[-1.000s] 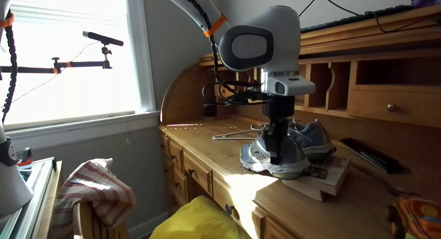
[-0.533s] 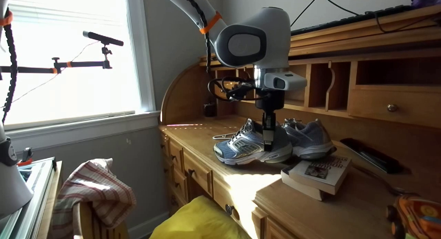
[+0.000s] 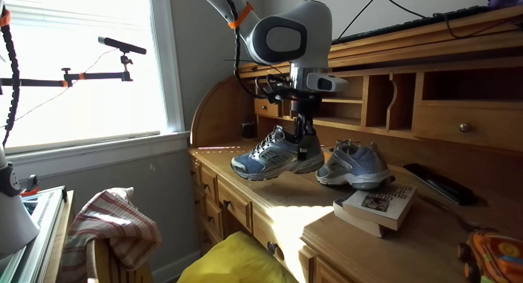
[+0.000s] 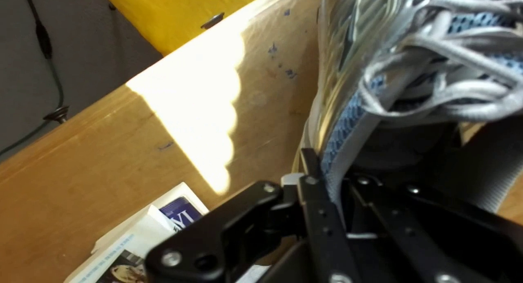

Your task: Move the pair of shoes sightly to the left then move the shoe on the left to the right side

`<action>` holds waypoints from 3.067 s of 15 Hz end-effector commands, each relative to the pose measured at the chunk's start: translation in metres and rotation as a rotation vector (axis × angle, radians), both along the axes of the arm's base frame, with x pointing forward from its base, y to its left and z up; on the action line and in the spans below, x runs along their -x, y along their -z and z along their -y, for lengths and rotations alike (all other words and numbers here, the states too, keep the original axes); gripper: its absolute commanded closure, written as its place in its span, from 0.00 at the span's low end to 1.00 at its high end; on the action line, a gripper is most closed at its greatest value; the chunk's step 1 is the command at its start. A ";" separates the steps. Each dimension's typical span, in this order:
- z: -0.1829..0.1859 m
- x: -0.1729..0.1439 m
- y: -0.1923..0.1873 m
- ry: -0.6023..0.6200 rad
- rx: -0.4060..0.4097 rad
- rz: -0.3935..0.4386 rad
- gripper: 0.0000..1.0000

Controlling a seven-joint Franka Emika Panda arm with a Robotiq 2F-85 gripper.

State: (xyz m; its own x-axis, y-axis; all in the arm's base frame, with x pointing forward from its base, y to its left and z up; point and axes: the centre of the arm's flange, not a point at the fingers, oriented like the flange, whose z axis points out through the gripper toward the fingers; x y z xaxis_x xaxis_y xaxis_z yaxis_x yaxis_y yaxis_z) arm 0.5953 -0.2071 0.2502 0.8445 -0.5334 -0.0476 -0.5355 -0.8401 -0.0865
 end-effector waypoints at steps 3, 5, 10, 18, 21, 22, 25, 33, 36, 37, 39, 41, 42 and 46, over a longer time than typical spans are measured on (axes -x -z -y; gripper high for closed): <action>-0.024 -0.019 -0.010 -0.191 0.056 -0.073 0.98; -0.028 -0.028 -0.007 -0.241 0.091 -0.078 0.98; -0.033 -0.046 0.005 -0.285 0.117 -0.053 0.98; -0.063 -0.072 0.016 -0.375 0.138 -0.031 0.98; -0.081 -0.083 0.016 -0.410 0.147 -0.018 0.98; -0.087 -0.086 0.017 -0.420 0.147 -0.016 0.98; -0.105 -0.091 0.023 -0.450 0.145 -0.014 0.98; -0.121 -0.091 0.036 -0.485 0.166 -0.033 0.51; -0.113 -0.091 0.021 -0.440 0.183 0.013 0.29; -0.110 -0.088 0.013 -0.413 0.183 0.030 0.20; -0.102 -0.081 -0.004 -0.314 0.174 0.031 0.07; -0.088 -0.071 -0.018 -0.213 0.178 -0.003 0.00; -0.083 -0.067 -0.023 -0.160 0.177 -0.018 0.00; -0.061 -0.047 -0.039 0.054 0.192 -0.022 0.00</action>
State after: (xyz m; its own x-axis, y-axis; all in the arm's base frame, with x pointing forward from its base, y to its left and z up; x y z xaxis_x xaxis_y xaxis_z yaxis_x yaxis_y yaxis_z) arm 0.6689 -0.1408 0.2792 0.8908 -0.4526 0.0398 -0.4543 -0.8862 0.0908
